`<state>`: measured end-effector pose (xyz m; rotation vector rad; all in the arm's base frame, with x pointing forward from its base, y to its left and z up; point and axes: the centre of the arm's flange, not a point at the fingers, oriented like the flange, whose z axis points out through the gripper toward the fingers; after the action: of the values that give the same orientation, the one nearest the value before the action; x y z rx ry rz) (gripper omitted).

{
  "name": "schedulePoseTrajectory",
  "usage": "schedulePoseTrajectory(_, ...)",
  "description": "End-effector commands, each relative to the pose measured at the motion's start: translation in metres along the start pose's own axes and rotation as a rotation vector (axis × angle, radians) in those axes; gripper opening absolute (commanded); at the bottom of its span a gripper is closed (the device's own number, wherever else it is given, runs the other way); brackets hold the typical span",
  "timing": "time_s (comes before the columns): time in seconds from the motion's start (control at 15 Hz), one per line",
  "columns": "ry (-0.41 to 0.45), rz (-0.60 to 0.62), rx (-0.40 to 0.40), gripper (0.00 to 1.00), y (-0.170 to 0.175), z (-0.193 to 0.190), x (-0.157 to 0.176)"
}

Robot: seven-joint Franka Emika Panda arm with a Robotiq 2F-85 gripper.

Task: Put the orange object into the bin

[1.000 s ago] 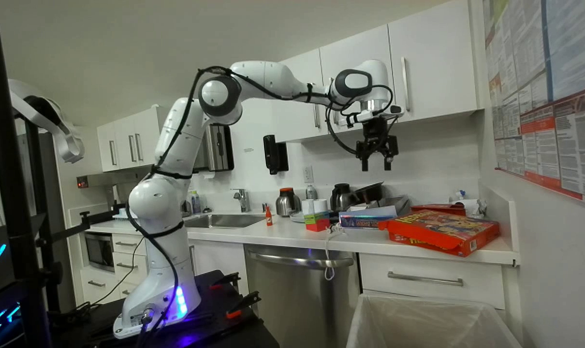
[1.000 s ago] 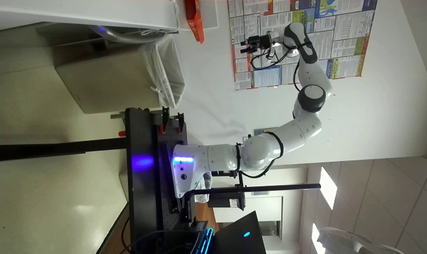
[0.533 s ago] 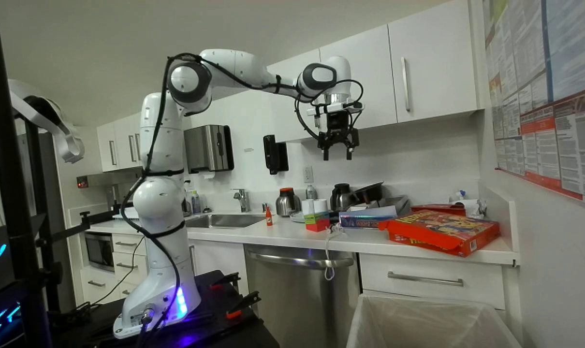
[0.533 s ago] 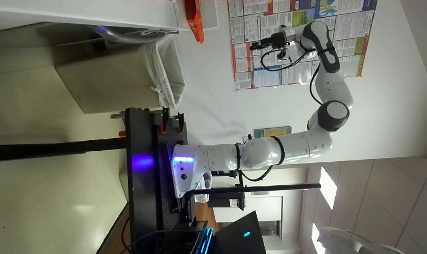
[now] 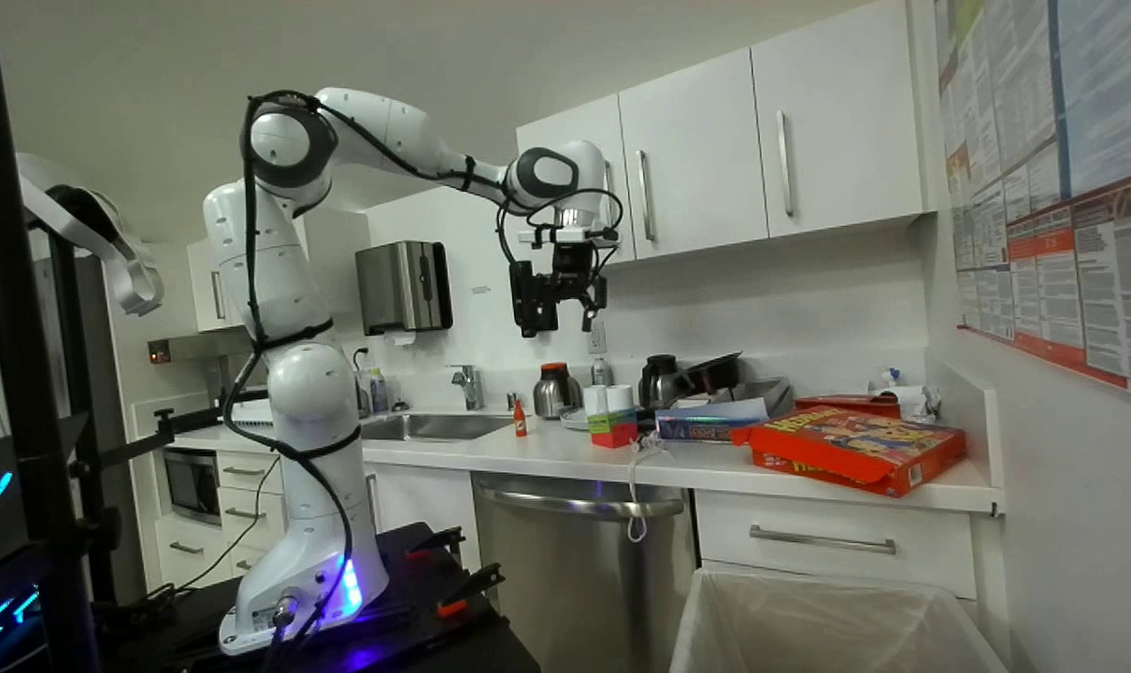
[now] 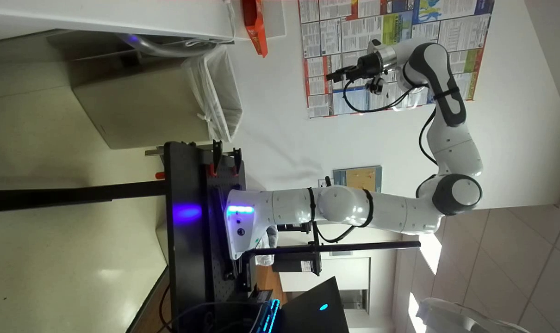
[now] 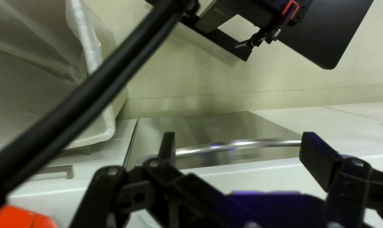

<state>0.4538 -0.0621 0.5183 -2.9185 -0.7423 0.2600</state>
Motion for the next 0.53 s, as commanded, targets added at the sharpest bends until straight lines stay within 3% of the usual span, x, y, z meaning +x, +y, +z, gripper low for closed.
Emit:
schedulePoseTrajectory(0.0,0.026,-0.004,0.031,1.00,-0.065,0.029,-0.022)
schedulePoseTrajectory(0.07,0.018,0.015,0.055,1.00,-0.078,0.042,-0.020)
schedulePoseTrajectory(0.13,-0.025,-0.008,0.056,1.00,-0.045,0.035,-0.007)
schedulePoseTrajectory(0.47,-0.039,0.003,0.068,1.00,-0.066,0.055,-0.012)
